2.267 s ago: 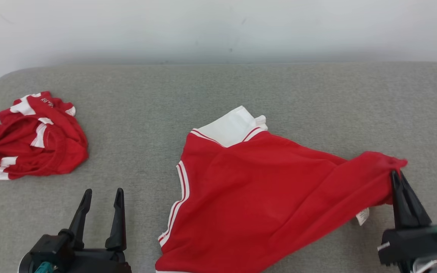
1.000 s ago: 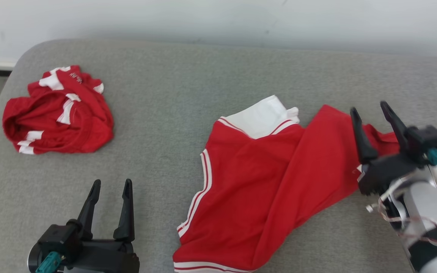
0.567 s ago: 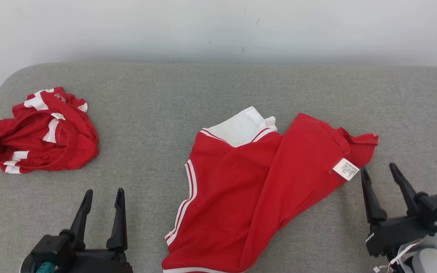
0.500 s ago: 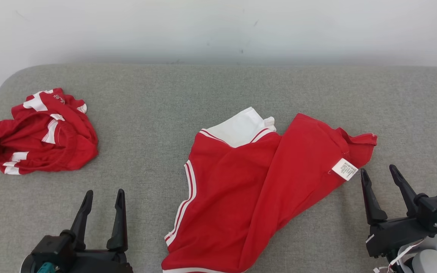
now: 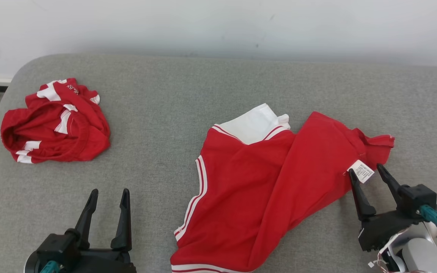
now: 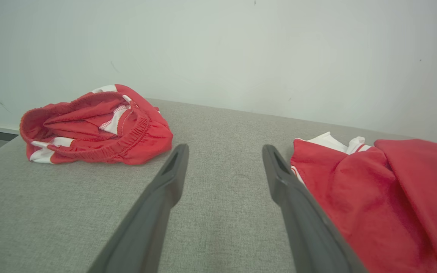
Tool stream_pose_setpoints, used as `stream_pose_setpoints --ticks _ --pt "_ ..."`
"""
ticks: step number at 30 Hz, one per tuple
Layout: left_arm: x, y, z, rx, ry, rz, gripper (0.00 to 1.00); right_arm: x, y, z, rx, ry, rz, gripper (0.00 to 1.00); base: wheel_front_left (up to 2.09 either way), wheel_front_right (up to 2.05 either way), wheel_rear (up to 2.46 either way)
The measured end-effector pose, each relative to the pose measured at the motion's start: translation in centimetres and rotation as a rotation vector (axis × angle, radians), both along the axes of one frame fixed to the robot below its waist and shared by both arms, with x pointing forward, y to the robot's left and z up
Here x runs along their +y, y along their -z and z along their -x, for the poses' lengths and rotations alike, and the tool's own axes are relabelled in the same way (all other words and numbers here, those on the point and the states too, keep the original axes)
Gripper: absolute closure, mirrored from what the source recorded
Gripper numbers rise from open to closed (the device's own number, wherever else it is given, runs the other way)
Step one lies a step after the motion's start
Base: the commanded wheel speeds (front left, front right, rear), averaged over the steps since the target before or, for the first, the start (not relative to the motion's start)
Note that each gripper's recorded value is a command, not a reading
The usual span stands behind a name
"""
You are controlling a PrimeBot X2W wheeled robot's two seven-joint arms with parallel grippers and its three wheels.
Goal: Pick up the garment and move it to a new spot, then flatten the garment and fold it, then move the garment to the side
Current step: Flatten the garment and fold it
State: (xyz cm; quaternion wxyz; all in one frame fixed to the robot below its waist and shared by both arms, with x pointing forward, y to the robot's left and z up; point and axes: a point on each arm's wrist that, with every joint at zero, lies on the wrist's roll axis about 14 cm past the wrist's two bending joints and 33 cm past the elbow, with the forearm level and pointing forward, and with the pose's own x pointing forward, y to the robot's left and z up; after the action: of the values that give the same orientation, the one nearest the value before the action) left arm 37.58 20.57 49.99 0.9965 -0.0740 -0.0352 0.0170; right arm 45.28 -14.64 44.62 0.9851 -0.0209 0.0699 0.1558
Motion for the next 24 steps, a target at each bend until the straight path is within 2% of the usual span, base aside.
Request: stream_pose_setpoints --ticks 2,3,4,5,12,24 --pt "0.2 0.2 0.0 0.005 -0.005 0.006 0.0 0.3 0.7 -0.5 0.023 -0.008 0.004 0.0 0.0 0.0 0.0" --pt "0.3 0.2 -0.1 0.007 -0.008 0.006 0.0 0.5 1.0 -0.7 0.034 -0.013 0.003 0.55 0.0 0.0 0.0" --pt "0.3 0.3 -0.2 0.007 -0.009 0.005 0.0 0.8 1.3 -0.9 0.044 -0.018 0.0 0.96 0.0 0.0 0.0" --pt "0.4 0.3 -0.3 0.009 -0.011 0.004 0.0 1.1 1.4 -1.1 0.047 -0.025 -0.003 1.0 0.0 0.0 0.0" --pt "0.7 0.8 -0.1 0.024 -0.024 0.011 0.0 1.5 0.7 -1.2 0.029 -0.03 -0.032 1.0 0.0 0.0 0.0" --pt "-2.3 0.2 -0.8 0.003 0.061 0.026 0.0 -0.5 -2.2 5.0 -0.069 0.045 -0.122 1.0 0.0 0.0 0.0"
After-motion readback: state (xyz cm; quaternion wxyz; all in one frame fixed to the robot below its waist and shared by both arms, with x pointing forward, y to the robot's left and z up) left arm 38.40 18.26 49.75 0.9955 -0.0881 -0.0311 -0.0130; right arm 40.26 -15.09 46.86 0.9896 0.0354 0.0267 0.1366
